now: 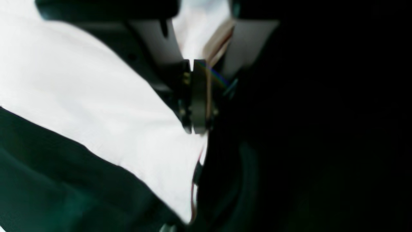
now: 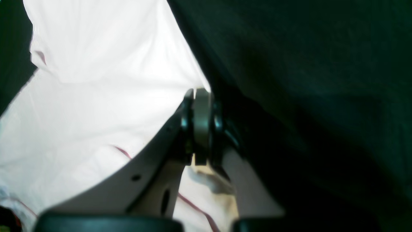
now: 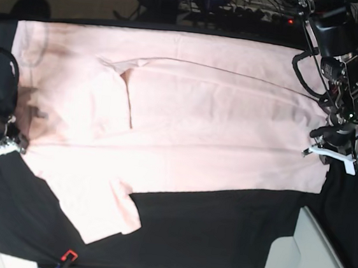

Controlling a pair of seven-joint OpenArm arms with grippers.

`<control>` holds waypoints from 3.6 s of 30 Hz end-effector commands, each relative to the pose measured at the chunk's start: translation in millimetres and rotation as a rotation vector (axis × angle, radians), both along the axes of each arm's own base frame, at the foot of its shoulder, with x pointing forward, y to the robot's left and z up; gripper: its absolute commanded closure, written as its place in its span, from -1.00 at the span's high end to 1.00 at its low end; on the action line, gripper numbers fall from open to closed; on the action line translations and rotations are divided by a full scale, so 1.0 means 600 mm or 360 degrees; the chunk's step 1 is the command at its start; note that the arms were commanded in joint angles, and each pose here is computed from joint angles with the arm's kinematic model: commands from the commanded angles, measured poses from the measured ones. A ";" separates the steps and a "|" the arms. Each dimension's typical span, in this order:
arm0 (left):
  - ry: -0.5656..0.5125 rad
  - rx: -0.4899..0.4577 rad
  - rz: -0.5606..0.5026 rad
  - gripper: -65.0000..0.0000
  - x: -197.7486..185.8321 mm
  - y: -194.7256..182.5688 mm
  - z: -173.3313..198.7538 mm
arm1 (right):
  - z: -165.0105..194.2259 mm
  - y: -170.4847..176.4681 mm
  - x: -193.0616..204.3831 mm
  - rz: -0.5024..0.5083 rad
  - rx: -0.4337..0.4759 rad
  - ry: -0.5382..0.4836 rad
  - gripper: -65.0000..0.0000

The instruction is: Fold the T-shirt properly

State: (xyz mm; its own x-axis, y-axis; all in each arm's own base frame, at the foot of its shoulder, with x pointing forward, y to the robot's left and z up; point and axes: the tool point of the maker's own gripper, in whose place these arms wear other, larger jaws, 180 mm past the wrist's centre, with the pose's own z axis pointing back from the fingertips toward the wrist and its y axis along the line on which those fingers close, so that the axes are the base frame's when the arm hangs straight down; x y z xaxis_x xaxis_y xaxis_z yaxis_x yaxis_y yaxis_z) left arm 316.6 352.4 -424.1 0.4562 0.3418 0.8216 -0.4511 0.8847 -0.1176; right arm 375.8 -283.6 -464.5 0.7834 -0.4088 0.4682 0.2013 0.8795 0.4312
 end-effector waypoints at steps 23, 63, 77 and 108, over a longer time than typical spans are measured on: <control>-0.0108 0.0197 -0.0049 -1.00 -0.047 0.006 0.068 | 0.051 -0.002 -0.025 0.0040 0.0069 -0.0128 -1.00; 0.0058 0.0364 -0.0162 -1.00 -0.163 0.035 0.074 | 0.039 0.015 -0.167 0.0091 0.0129 0.0006 -0.92; 0.0005 0.0392 -0.0033 0.05 -0.128 0.089 0.124 | 0.147 0.001 -0.110 0.0062 0.0148 -0.0230 0.42; 0.0073 0.0225 0.0047 0.03 -0.089 0.112 0.081 | -0.031 0.123 -0.017 0.0501 -0.0007 0.0162 0.34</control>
State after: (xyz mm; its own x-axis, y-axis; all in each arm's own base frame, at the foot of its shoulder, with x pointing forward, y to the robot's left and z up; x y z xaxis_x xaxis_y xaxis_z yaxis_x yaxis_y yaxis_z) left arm 254.2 411.1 -394.2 0.5236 0.2710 0.8077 -0.4843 0.8747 0.0204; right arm 362.3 -208.1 -488.4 0.9085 -0.1599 0.3861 -0.0220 0.9043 0.4263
